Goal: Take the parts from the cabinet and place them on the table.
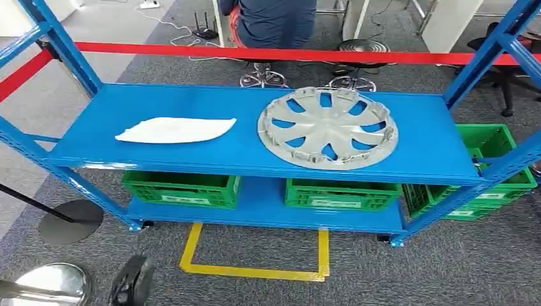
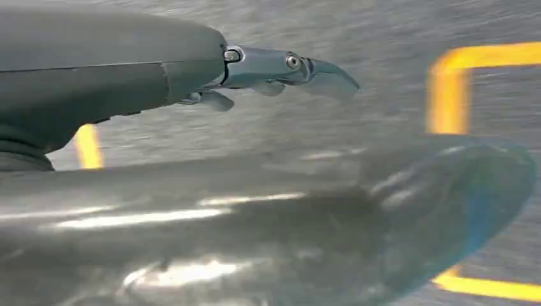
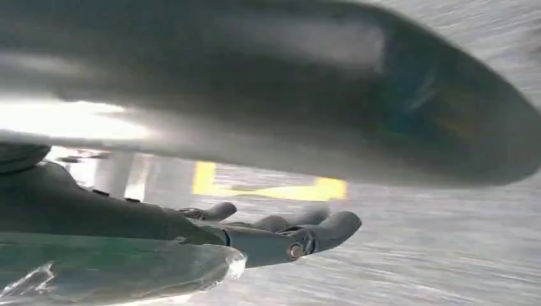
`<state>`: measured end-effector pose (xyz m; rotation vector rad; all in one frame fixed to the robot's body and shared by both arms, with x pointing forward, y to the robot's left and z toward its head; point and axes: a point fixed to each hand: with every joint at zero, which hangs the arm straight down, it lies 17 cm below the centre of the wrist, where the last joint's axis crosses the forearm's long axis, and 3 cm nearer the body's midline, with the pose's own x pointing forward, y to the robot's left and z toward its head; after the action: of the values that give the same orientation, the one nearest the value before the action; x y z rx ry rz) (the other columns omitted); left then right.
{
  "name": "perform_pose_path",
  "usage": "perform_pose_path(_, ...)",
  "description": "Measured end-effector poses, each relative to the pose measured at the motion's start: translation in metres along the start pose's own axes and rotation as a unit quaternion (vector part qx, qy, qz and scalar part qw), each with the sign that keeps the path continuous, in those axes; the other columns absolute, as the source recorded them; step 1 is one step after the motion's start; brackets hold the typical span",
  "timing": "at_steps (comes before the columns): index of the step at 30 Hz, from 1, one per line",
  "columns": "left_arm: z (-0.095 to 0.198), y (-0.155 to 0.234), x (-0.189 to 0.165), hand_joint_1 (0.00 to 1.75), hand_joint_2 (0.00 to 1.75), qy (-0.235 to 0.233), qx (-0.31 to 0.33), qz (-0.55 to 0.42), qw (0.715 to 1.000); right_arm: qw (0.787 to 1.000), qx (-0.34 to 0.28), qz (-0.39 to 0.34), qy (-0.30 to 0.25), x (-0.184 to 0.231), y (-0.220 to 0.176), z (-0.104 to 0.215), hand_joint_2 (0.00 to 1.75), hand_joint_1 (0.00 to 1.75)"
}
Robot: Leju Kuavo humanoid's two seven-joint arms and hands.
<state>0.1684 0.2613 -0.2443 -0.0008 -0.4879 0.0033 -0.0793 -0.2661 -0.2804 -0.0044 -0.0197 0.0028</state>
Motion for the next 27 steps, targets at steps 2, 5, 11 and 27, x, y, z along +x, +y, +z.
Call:
perform_pose_path(2,0.012,0.0,-0.06,0.0,0.0,0.054,0.0,0.0,0.999,0.998,0.001,0.0,-0.057,0.064,0.001,-0.002,0.0,0.0)
perform_pose_path(5,0.047,-0.001,-0.162,0.0,0.0,0.152,-0.001,0.0,0.988,0.988,0.001,-0.001,-0.153,0.171,0.001,0.009,0.0,0.0)
perform_pose_path(11,0.119,0.003,-0.286,0.0,0.0,0.279,0.003,-0.002,0.96,0.961,-0.001,-0.001,-0.276,0.299,-0.001,0.049,0.0,0.0)
perform_pose_path(27,-0.007,0.001,0.06,0.0,0.0,-0.052,0.001,0.0,0.999,0.998,0.0,0.0,0.063,-0.073,0.0,0.011,0.0,0.0)
